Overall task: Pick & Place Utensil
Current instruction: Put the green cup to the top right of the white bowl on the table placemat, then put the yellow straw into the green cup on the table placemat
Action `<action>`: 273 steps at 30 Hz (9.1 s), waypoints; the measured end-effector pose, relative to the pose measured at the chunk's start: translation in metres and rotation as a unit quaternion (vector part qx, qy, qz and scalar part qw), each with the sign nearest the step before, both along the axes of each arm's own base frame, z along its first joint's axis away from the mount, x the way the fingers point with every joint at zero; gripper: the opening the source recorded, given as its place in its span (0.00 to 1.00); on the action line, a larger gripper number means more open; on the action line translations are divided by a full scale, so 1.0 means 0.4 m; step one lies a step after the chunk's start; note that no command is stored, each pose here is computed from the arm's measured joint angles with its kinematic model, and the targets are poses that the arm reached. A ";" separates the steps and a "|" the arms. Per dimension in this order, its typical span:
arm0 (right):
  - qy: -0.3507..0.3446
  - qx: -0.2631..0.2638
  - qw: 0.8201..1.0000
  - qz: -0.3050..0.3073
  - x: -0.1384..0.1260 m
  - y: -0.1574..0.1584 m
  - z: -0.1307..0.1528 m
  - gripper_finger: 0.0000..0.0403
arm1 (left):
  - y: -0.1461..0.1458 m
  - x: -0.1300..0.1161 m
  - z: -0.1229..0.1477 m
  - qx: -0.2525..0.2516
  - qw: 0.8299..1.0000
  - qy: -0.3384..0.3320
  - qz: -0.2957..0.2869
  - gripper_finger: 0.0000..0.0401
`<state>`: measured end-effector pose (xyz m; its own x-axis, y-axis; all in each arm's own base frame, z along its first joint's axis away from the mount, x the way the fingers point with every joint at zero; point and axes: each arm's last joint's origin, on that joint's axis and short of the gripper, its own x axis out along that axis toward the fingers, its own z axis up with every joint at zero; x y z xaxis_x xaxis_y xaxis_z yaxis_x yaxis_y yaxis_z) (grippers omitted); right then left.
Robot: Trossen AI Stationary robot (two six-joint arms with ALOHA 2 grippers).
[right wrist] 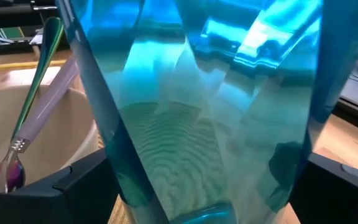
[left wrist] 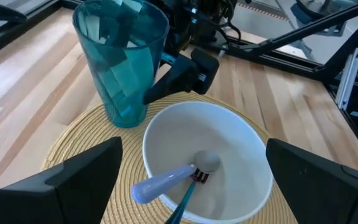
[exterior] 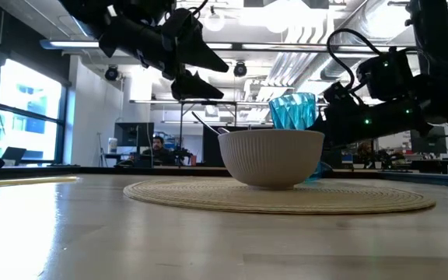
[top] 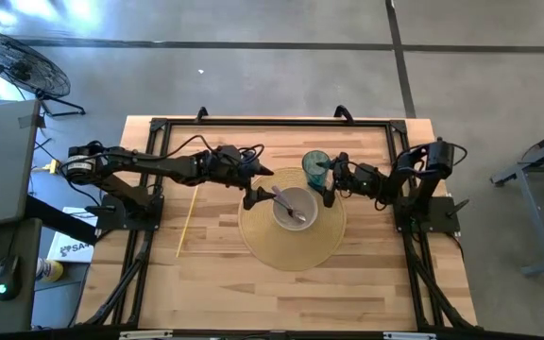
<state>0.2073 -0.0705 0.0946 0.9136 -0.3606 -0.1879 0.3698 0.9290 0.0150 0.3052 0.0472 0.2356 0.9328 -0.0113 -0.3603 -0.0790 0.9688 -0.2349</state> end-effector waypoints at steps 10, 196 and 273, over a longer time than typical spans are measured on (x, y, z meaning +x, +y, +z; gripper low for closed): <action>0.036 0.007 0.999 -0.007 -0.007 0.001 -0.017 0.99 | 0.000 -0.005 -0.011 -0.004 1.000 0.025 0.002 0.98; -0.015 0.028 0.999 0.026 -0.147 0.096 0.293 0.99 | -0.080 -0.120 0.211 -0.024 0.971 0.104 0.216 0.00; -0.134 0.020 0.980 0.143 0.165 0.191 0.541 0.02 | -0.142 0.069 0.308 0.050 0.976 -0.208 0.038 0.11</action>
<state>0.2731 0.0057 0.3111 0.9947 -0.0802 0.0646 0.0723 0.9907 0.1154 0.3329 -0.0097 0.3586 0.9953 0.0797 0.0543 -0.0696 0.9835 -0.1670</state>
